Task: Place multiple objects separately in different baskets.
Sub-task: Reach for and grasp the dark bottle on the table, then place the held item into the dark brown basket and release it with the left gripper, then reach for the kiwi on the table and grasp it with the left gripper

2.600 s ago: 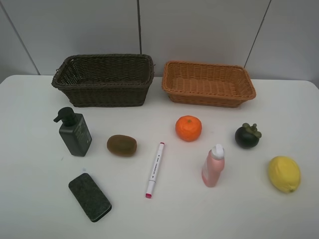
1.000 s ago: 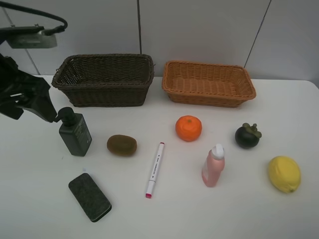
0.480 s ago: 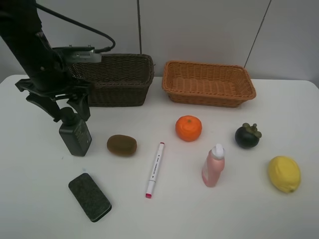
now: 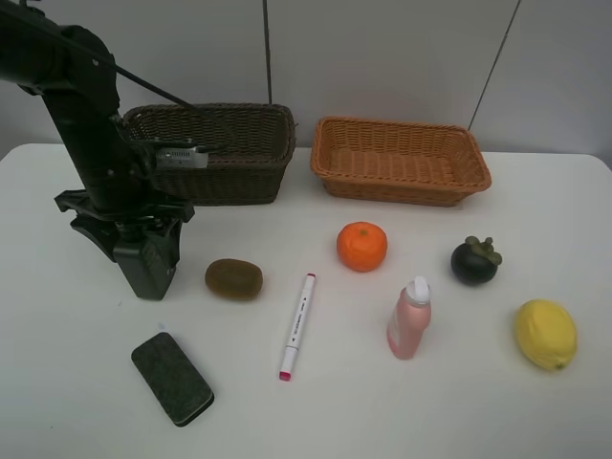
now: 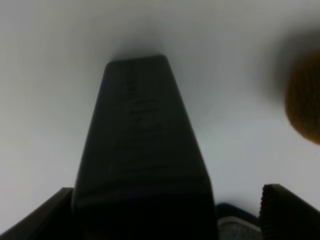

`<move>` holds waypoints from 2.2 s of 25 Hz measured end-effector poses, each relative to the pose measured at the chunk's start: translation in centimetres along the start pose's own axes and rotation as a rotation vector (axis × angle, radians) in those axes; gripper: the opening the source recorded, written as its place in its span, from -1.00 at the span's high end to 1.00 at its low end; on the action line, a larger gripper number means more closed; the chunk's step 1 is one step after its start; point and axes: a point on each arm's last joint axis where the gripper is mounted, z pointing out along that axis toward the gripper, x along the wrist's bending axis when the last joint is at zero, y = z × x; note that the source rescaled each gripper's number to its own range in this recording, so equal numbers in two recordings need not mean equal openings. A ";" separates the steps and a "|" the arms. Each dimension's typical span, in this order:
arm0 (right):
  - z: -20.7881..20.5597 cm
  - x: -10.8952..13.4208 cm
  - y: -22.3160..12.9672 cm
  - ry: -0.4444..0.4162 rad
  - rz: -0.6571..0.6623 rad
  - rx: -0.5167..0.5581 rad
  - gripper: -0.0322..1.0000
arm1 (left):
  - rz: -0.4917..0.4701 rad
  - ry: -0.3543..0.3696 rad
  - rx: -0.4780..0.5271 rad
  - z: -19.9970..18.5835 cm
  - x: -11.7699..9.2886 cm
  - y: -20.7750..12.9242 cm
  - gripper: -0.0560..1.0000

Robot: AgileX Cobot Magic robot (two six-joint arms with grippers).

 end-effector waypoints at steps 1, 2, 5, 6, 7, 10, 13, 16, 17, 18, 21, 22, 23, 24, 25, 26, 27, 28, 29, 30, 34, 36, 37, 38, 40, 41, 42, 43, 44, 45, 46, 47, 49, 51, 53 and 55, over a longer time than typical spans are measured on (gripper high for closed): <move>0.0 0.0 0.0 0.000 0.000 0.000 -1.00 | 0.000 0.000 0.000 0.0 0.0 0.0 -0.68; 0.0 0.0 0.0 0.000 0.000 0.000 -1.00 | -0.006 0.000 0.000 0.0 0.0 0.0 -0.54; 0.0 0.0 0.0 0.000 0.000 0.000 -1.00 | 0.001 0.011 0.017 0.1 0.1 -0.1 0.19; 0.0 0.0 0.0 0.000 0.000 0.000 -1.00 | 0.004 0.014 0.018 0.1 0.1 -0.1 0.20; 0.0 0.0 0.0 0.000 0.000 0.000 -1.00 | 0.005 0.015 0.017 0.0 0.1 -0.1 0.20; 0.0 0.0 0.0 0.000 0.000 0.000 -1.00 | 0.010 0.021 0.018 -0.3 0.1 0.0 0.20; 0.0 0.0 0.0 0.000 0.000 0.000 -1.00 | 0.016 0.022 0.005 -1.7 0.0 0.1 0.20; 0.0 0.0 0.0 0.000 0.000 0.000 -1.00 | 0.029 0.015 -0.091 -6.5 -0.4 1.0 0.20; 0.0 0.0 0.0 0.000 0.000 0.000 -1.00 | 0.029 0.009 -0.124 -8.3 -0.5 1.6 0.20; 0.0 0.0 0.0 0.000 0.001 0.000 -1.00 | 0.018 -0.001 -0.165 -10.0 -0.5 2.2 0.20; 0.0 0.0 0.0 0.000 0.001 0.000 -1.00 | -0.047 -0.015 -0.295 -13.7 0.8 5.1 0.20; 0.0 0.0 0.0 0.000 0.001 0.000 -1.00 | -0.066 -0.016 -0.334 -14.4 1.4 6.3 0.20; 0.0 0.0 0.0 0.000 0.001 0.000 -1.00 | -0.086 -0.017 -0.356 -14.6 2.0 7.5 0.20; 0.0 0.0 0.0 0.000 0.001 0.000 -1.00 | -0.098 -0.014 -0.392 -15.1 2.6 8.5 0.20; 0.0 0.0 0.0 0.000 0.001 0.000 -1.00 | -0.109 -0.011 -0.414 -15.1 3.1 9.7 0.20; 0.0 0.0 0.0 0.000 0.001 0.000 -1.00 | -0.115 -0.010 -0.421 -14.6 3.5 10.8 0.20; 0.0 0.0 0.0 0.000 0.001 0.000 -1.00 | -0.118 -0.008 -0.443 -14.6 3.9 11.8 0.20; 0.0 0.0 0.0 0.000 0.001 0.000 -1.00 | -0.118 -0.005 -0.451 -14.0 4.1 12.9 0.20; 0.0 0.0 0.0 0.000 0.001 0.000 -1.00 | -0.119 -0.003 -0.452 -13.2 4.3 13.9 0.20; 0.0 0.0 0.0 0.000 0.001 0.000 -1.00 | -0.120 -0.001 -0.444 -12.1 4.5 14.8 0.20; 0.0 0.0 0.0 0.000 0.001 0.000 -1.00 | -0.123 0.000 -0.417 -8.6 5.0 17.0 0.19; 0.0 0.0 0.0 0.000 0.001 0.000 -1.00 | -0.131 0.000 -0.402 -7.6 5.1 17.3 -0.02; 0.0 0.0 0.0 0.000 0.001 0.000 -1.00 | -0.141 -0.001 -0.401 -7.4 5.1 17.4 -0.25; 0.0 0.0 0.0 0.000 0.001 0.000 -1.00 | -0.149 -0.002 -0.403 -7.5 5.1 17.4 -0.49; 0.0 0.0 0.0 0.000 0.001 0.000 -1.00 | -0.152 -0.003 -0.409 -7.7 5.1 17.4 -0.81; 0.0 0.0 0.0 0.000 0.001 0.000 -1.00 | -0.151 -0.001 -0.412 -7.8 5.1 17.4 -0.89; 0.0 0.0 0.0 0.000 0.001 0.000 -1.00 | -0.152 0.002 -0.413 -7.9 5.1 17.4 -0.94; 0.0 0.0 0.0 0.000 0.001 0.000 -1.00 | -0.152 0.006 -0.415 -7.9 5.2 17.4 -0.96; 0.0 0.0 0.0 0.000 0.001 0.000 -1.00 | -0.153 0.006 -0.419 -8.1 5.1 17.4 -0.97; 0.0 0.0 0.0 0.000 0.001 0.000 -1.00 | -0.153 0.004 -0.425 -8.4 5.1 17.3 -0.98; 0.0 0.0 0.0 0.000 0.001 0.000 -1.00 | -0.154 -0.007 -0.435 -8.9 4.9 17.2 -0.98; 0.0 0.0 0.0 0.000 0.001 0.000 -1.00 | -0.155 -0.024 -0.449 -9.7 4.7 17.0 -0.99; 0.0 0.0 0.0 0.000 0.001 0.000 -1.00 | -0.143 -0.060 -0.486 -11.7 4.0 16.4 -0.99; 0.0 0.0 0.0 0.000 0.001 0.000 -1.00 | -0.077 -0.088 -0.549 -15.6 2.1 14.6 -0.99; 0.0 0.0 0.0 0.000 0.001 0.000 -1.00 | 0.002 -0.083 -0.562 -17.5 0.1 12.9 -0.99; 0.0 0.0 0.0 0.000 0.001 0.000 -1.00 | 0.106 -0.064 -0.559 -18.8 -2.1 10.8 -0.99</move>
